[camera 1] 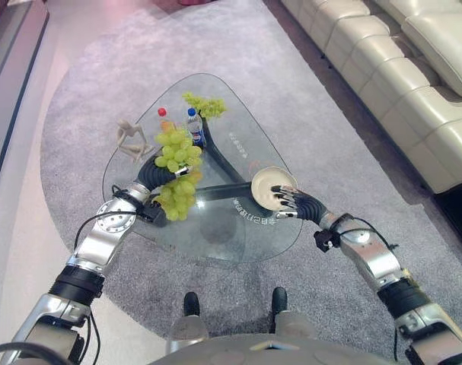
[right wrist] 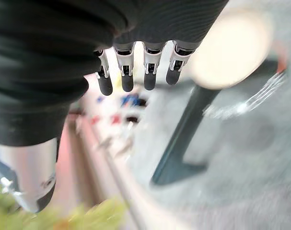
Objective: Pick up fruits into the plate
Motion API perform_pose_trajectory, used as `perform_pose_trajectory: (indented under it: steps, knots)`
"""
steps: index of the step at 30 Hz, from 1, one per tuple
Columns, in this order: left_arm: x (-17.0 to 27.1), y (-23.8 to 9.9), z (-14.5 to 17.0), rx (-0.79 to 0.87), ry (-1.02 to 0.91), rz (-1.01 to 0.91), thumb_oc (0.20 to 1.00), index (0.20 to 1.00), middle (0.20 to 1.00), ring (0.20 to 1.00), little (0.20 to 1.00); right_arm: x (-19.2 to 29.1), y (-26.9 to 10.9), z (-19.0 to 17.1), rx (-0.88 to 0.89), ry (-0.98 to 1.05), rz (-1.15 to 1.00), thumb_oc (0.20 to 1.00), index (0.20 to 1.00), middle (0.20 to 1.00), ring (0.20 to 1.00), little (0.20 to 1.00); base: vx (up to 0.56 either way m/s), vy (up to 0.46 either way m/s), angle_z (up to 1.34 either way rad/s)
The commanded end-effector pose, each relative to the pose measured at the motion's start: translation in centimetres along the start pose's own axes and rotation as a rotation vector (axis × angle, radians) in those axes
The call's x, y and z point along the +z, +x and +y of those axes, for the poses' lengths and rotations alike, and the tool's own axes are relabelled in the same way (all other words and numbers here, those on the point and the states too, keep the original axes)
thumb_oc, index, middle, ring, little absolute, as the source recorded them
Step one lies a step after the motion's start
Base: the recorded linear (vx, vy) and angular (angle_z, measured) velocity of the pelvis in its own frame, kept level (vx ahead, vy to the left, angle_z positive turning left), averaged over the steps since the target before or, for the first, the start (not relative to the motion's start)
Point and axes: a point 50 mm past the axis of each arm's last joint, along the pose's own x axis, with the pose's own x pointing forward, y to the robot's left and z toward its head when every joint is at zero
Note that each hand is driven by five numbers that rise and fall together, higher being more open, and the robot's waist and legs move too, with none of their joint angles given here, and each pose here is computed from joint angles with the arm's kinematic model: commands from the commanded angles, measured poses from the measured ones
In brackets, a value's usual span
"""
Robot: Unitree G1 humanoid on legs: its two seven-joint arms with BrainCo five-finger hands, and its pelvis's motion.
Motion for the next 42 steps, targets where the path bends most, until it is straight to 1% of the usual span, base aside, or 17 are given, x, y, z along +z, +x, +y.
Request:
perform_pose_trajectory:
  steps: [1, 3, 6, 8, 11, 14, 17, 22, 28, 32, 34, 37, 42]
  knots:
    - [2.2, 0.7, 0.3, -0.095, -0.027, -0.099, 0.2, 0.2, 0.2, 0.2, 0.2, 4.0, 1.1, 1.7, 0.24, 0.055, -0.131, 1.0, 1.0, 1.0, 1.0, 1.0, 0.02, -0.013, -0.03]
    - [2.7, 0.6, 0.1, -0.165, -0.068, -0.114, 0.2, 0.2, 0.2, 0.2, 0.2, 5.6, 1.3, 3.0, 0.368, 0.106, -0.182, 1.0, 1.0, 1.0, 1.0, 1.0, 0.03, -0.017, -0.05]
    - [3.3, 0.5, -0.3, -0.215, -0.112, -0.137, 0.2, 0.2, 0.2, 0.2, 0.2, 6.6, 1.2, 4.6, 0.481, 0.165, -0.214, 1.0, 1.0, 1.0, 1.0, 1.0, 0.0, 0.0, 0.0]
    - [3.7, 0.7, -0.8, -0.257, -0.154, -0.162, 0.2, 0.2, 0.2, 0.2, 0.2, 7.6, 1.2, 6.0, 0.601, 0.263, -0.252, 1.0, 1.0, 1.0, 1.0, 1.0, 0.0, 0.0, 0.0]
    - [4.4, 1.5, -1.9, -0.326, -0.213, -0.202, 0.2, 0.2, 0.2, 0.2, 0.2, 8.5, 1.8, 9.6, 0.818, 0.393, -0.278, 1.0, 1.0, 1.0, 1.0, 1.0, 0.04, -0.027, 0.0]
    - [5.1, 2.0, -2.6, -0.366, -0.255, -0.244, 0.2, 0.2, 0.2, 0.2, 0.2, 9.0, 1.8, 11.4, 0.906, 0.448, -0.291, 1.0, 1.0, 1.0, 1.0, 1.0, 0.0, 0.0, 0.0]
    - [6.0, 2.6, -3.4, -0.388, -0.268, -0.293, 0.2, 0.2, 0.2, 0.2, 0.2, 9.9, 2.0, 13.0, 0.957, 0.489, -0.303, 1.0, 1.0, 1.0, 1.0, 1.0, 0.0, 0.0, 0.0]
    - [7.4, 3.3, -4.2, -0.368, -0.26, -0.376, 0.2, 0.2, 0.2, 0.2, 0.2, 10.5, 2.4, 14.5, 0.994, 0.583, -0.282, 1.0, 1.0, 1.0, 1.0, 1.0, 0.01, 0.002, 0.0]
    - [8.6, 3.9, -4.7, -0.35, -0.261, -0.427, 0.2, 0.2, 0.2, 0.2, 0.2, 10.8, 2.4, 15.3, 0.999, 0.627, -0.266, 1.0, 1.0, 1.0, 1.0, 1.0, 0.01, 0.001, 0.0]
    - [9.1, 4.2, -5.0, -0.338, -0.257, -0.44, 0.2, 0.2, 0.2, 0.2, 0.2, 10.8, 2.7, 15.2, 0.975, 0.631, -0.277, 1.0, 1.0, 1.0, 1.0, 1.0, 0.01, 0.002, 0.0]
    - [8.9, 4.2, -4.8, -0.302, -0.236, -0.425, 0.2, 0.2, 0.2, 0.2, 0.2, 10.6, 2.6, 14.9, 0.967, 0.623, -0.277, 1.0, 1.0, 1.0, 1.0, 1.0, 0.0, 0.0, 0.0]
    - [8.1, 4.0, -3.8, -0.224, -0.191, -0.377, 0.2, 0.2, 0.2, 0.2, 0.2, 10.2, 2.4, 13.9, 0.928, 0.552, -0.295, 1.0, 1.0, 1.0, 1.0, 1.0, 0.0, 0.0, 0.0]
    - [6.4, 2.6, -0.4, -0.08, -0.121, -0.306, 0.2, 0.2, 0.2, 0.2, 0.2, 9.9, 1.1, 9.8, 0.797, 0.498, -0.38, 1.0, 1.0, 1.0, 1.0, 1.0, 0.0, 0.0, 0.0]
